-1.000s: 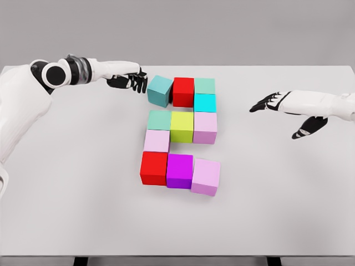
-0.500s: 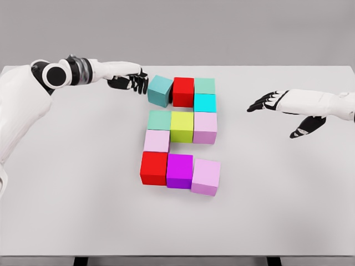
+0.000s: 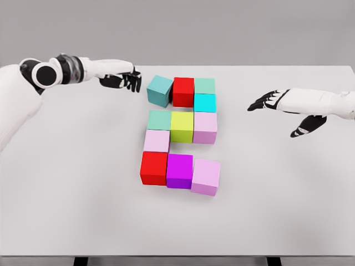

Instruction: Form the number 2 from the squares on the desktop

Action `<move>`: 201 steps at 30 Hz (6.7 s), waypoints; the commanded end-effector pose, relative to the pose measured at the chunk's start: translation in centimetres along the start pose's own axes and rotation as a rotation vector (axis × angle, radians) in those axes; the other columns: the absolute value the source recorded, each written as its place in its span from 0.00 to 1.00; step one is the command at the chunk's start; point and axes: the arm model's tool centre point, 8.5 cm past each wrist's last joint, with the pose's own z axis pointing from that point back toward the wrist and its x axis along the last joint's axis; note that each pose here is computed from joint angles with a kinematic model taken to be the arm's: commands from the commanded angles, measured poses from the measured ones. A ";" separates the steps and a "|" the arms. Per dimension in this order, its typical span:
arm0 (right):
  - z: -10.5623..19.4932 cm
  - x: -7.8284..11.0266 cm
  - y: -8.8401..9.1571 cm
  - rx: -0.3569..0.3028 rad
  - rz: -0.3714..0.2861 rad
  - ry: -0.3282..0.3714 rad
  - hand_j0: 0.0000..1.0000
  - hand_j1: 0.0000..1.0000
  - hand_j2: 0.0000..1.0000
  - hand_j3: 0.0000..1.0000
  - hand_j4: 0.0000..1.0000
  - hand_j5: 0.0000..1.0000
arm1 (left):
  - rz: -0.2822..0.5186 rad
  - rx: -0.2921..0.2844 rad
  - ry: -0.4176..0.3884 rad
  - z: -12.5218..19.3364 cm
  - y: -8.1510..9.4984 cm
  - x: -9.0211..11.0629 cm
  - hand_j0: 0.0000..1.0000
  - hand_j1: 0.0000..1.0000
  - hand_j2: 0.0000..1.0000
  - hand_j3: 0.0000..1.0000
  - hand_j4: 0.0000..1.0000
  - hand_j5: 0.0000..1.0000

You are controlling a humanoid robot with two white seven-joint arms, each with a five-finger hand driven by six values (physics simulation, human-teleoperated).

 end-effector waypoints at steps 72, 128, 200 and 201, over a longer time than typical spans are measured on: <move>-0.2 1.7 -1.9 -0.024 0.053 -0.041 1.00 1.00 1.00 1.00 1.00 1.00 | 0.106 -0.036 0.239 3.6 -1.3 -5.0 0.35 0.35 0.35 0.35 0.35 0.35; -0.1 1.9 -2.1 -0.031 0.062 -0.045 1.00 1.00 1.00 1.00 1.00 1.00 | -0.066 -0.178 0.352 -6.3 -0.1 0.7 0.35 0.35 0.35 0.35 0.35 0.35; -0.3 2.4 -2.2 -0.029 0.074 -0.058 1.00 1.00 1.00 1.00 1.00 1.00 | -0.096 -0.173 0.279 -7.0 0.3 2.3 0.36 0.36 0.36 0.36 0.36 0.36; -0.3 2.4 -2.2 -0.029 0.074 -0.058 1.00 1.00 1.00 1.00 1.00 1.00 | -0.096 -0.166 0.268 -7.1 0.5 2.6 0.36 0.36 0.36 0.36 0.36 0.36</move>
